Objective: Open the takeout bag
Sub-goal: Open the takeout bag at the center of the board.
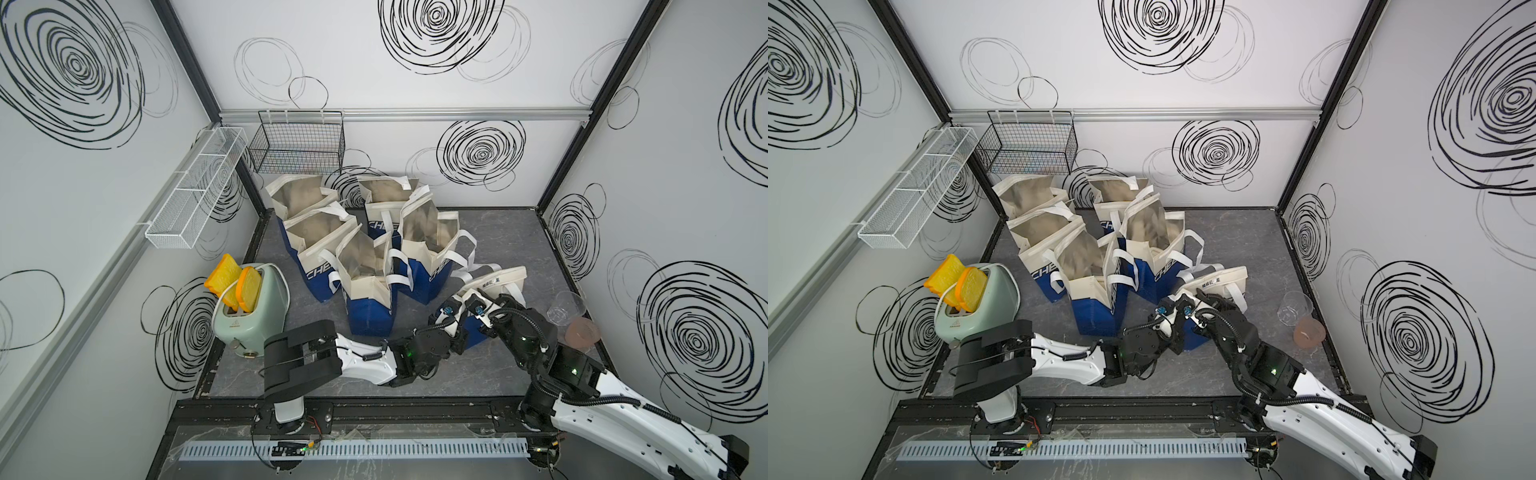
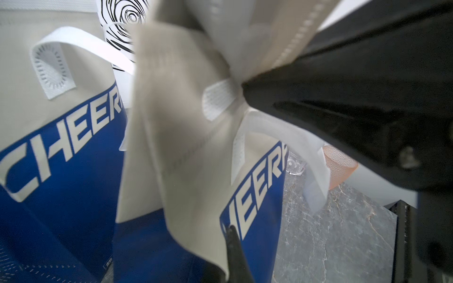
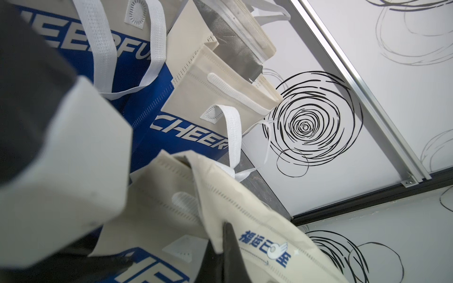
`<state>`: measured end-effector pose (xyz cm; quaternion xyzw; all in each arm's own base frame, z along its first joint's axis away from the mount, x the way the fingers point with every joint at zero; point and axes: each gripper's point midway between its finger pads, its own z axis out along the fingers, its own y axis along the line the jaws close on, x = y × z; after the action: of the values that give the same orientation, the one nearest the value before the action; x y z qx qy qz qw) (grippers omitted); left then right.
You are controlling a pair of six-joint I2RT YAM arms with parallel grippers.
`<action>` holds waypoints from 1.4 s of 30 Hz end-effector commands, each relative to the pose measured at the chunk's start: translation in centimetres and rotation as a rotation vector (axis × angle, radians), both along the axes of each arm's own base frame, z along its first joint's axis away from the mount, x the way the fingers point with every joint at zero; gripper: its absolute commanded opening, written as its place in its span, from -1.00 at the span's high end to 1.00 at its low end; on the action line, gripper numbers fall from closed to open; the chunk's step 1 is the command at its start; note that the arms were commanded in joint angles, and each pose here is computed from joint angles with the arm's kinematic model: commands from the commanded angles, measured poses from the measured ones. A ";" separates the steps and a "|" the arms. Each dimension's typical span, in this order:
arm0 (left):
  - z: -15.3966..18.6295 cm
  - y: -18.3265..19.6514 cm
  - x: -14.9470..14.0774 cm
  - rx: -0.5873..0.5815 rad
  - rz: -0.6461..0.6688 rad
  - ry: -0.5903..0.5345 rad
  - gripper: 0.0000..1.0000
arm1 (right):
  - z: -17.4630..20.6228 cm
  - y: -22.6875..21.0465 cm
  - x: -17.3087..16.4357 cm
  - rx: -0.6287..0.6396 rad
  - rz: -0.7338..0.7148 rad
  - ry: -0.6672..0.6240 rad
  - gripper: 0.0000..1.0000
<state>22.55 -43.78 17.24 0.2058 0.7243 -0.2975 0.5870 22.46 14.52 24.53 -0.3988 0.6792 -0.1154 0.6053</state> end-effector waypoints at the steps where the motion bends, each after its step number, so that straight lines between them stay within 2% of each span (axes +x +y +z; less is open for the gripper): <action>1: -2.4 1.1 -0.4 0.096 -0.004 0.022 1.00 | 3.8 -0.4 0.3 0.107 -0.026 -0.053 1.00; 8: -3.0 1.8 -0.6 0.113 -0.003 0.034 1.00 | 6.8 -1.3 1.8 0.147 -0.081 -0.051 1.00; 16: -3.2 2.9 -1.0 0.128 0.010 0.047 1.00 | 8.7 -2.6 4.0 0.098 -0.126 -0.055 1.00; 25: -3.9 4.1 -1.5 0.149 0.023 0.060 1.00 | 10.0 -2.7 4.8 0.031 -0.136 -0.091 1.00; 42: -5.2 3.6 -2.9 0.198 0.001 0.069 1.00 | 13.7 -2.1 6.8 -0.107 -0.157 -0.192 1.00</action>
<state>21.26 -41.22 18.48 0.1847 0.7249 -0.2991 0.5924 28.00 14.65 30.12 -0.4573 0.6777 -0.1792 0.5472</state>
